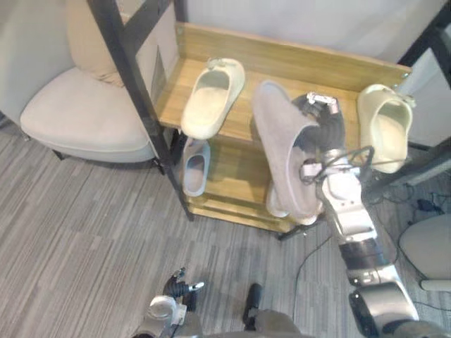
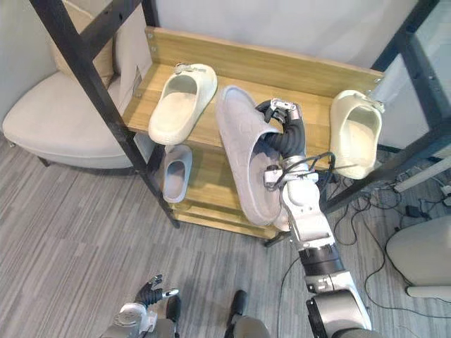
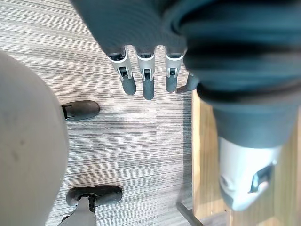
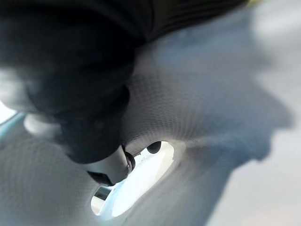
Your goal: Organize the slippers on the shoe rack
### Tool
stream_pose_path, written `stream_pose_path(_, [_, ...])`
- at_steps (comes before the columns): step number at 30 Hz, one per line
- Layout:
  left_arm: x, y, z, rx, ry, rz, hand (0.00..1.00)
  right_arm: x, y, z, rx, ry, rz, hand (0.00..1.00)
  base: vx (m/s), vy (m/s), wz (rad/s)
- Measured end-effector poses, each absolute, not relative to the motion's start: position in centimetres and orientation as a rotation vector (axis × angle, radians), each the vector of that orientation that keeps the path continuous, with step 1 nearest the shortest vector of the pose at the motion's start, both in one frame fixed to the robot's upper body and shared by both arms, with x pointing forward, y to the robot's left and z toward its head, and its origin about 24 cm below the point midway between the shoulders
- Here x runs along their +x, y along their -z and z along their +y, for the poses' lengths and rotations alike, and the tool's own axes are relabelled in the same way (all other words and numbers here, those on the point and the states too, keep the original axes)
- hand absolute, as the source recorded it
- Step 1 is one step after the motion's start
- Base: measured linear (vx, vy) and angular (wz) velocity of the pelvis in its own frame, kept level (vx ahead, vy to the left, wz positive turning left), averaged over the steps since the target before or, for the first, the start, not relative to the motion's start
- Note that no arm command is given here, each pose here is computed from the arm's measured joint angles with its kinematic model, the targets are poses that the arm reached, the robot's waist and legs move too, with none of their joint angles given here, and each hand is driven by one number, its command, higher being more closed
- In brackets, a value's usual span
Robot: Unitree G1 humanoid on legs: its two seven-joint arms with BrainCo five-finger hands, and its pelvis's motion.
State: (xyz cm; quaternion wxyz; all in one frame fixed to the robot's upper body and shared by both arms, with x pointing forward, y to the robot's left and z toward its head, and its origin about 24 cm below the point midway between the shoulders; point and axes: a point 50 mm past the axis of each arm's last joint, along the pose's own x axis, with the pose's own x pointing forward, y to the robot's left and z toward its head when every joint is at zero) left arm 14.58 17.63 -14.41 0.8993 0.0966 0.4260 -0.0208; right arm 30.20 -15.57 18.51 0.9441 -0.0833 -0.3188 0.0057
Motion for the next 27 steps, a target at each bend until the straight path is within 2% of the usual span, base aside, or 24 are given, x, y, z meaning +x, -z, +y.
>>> stream_pose_path(5, [14.0, 14.7, 17.6, 0.208, 0.050, 0.905, 0.00, 28.2, -16.6, -14.5, -0.173, -0.061, -0.626, 1.00, -0.02, 0.015, -0.13])
stream_pose_path(11, [13.5, 15.1, 17.2, 0.227, 0.089, 0.937, 0.00, 26.0, -12.1, -11.6, -0.241, -0.238, -0.489, 1.00, 0.00, 0.000, -0.04])
stream_pose_path(15, [13.8, 15.1, 17.0, 0.247, 0.116, 0.933, 0.00, 25.3, -10.9, -9.6, -0.276, -0.350, -0.460, 1.00, -0.01, 0.013, -0.10])
stream_pose_path(21, [17.8, 13.5, 16.8, 0.272, 0.128, 0.818, 0.00, 26.6, -9.5, -8.7, -0.363, -0.392, -0.400, 1.00, -0.15, -0.004, 0.16])
stream_pose_path(27, [20.6, 11.8, 16.8, 0.253, 0.098, 0.714, 0.00, 28.5, -11.2, -9.3, -0.439, -0.337, -0.449, 1.00, -0.11, -0.016, 0.14])
